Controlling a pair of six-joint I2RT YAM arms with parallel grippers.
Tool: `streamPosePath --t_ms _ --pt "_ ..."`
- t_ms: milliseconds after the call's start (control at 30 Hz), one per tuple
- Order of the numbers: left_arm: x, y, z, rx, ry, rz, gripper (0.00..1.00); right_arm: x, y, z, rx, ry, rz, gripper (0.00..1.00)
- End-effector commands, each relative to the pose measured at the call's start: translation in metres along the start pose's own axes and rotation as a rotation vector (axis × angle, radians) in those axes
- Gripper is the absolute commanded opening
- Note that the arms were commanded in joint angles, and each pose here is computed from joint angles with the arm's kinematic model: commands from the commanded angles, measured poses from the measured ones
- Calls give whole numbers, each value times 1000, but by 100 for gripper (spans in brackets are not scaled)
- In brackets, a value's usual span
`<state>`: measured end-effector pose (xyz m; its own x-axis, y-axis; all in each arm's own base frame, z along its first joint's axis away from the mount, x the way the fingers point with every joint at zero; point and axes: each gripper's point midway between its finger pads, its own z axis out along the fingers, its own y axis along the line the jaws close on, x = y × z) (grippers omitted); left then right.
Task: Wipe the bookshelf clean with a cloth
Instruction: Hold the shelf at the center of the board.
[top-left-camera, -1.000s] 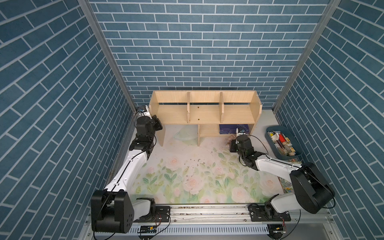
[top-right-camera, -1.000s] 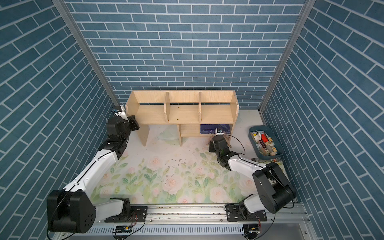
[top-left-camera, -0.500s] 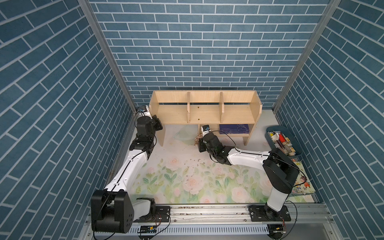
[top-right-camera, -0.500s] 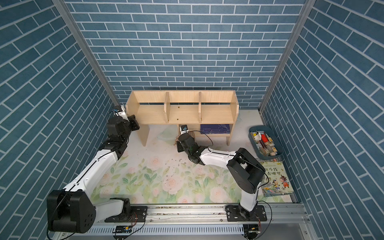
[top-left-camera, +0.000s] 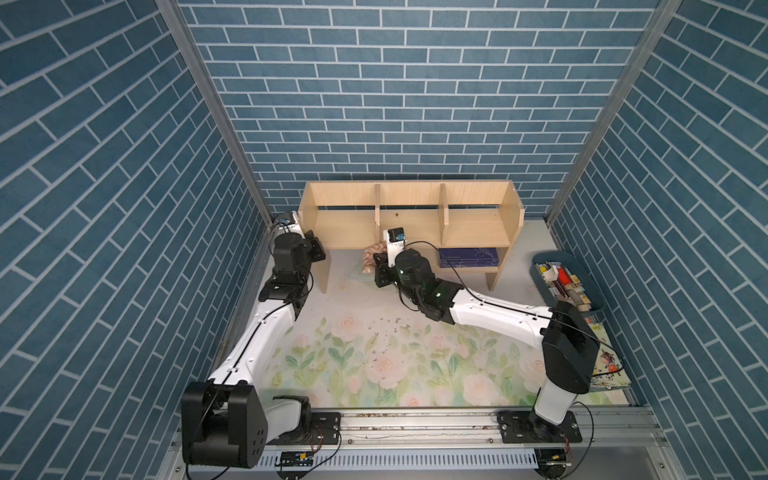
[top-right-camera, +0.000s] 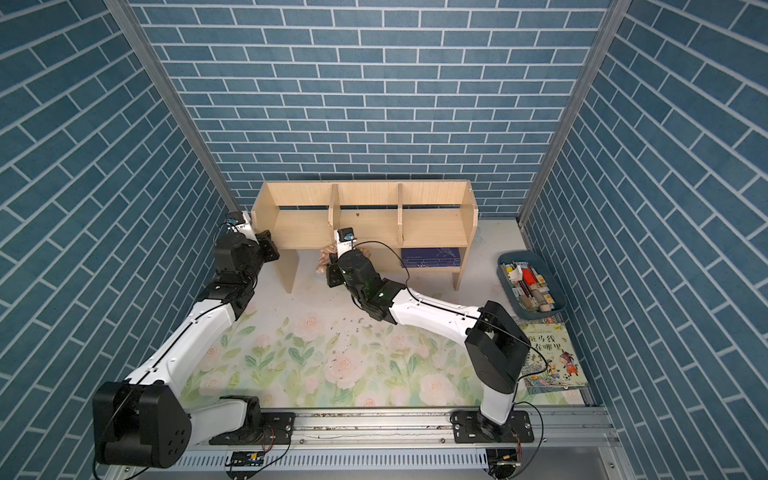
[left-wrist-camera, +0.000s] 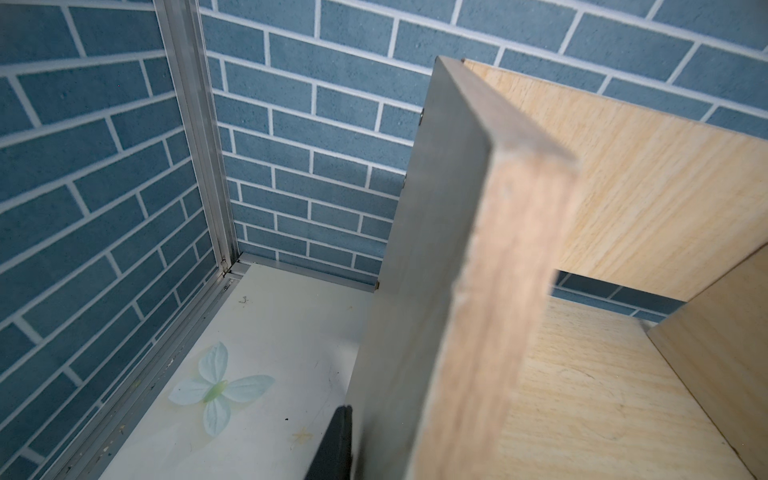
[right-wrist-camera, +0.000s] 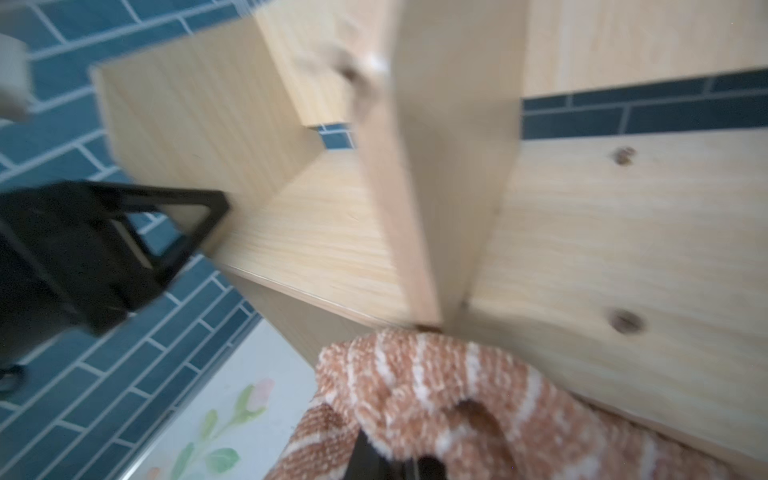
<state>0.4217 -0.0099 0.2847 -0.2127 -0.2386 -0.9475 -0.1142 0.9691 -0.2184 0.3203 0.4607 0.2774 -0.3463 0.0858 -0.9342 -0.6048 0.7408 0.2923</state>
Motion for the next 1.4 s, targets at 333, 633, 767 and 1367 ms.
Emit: streamPosePath --t_ms 333,633,767,1367 --pt "5 -22 -3 84 32 -93 0 54 100 80 -231 -9 -63 0" --pt "1 -21 -6 79 20 -91 0 172 105 123 -303 133 -7 0" --pt "1 -21 -6 83 19 -93 0 187 97 123 -288 163 13 0" --pt "3 -22 -5 87 29 -93 0 22 -95 -44 320 -3 -87 0"
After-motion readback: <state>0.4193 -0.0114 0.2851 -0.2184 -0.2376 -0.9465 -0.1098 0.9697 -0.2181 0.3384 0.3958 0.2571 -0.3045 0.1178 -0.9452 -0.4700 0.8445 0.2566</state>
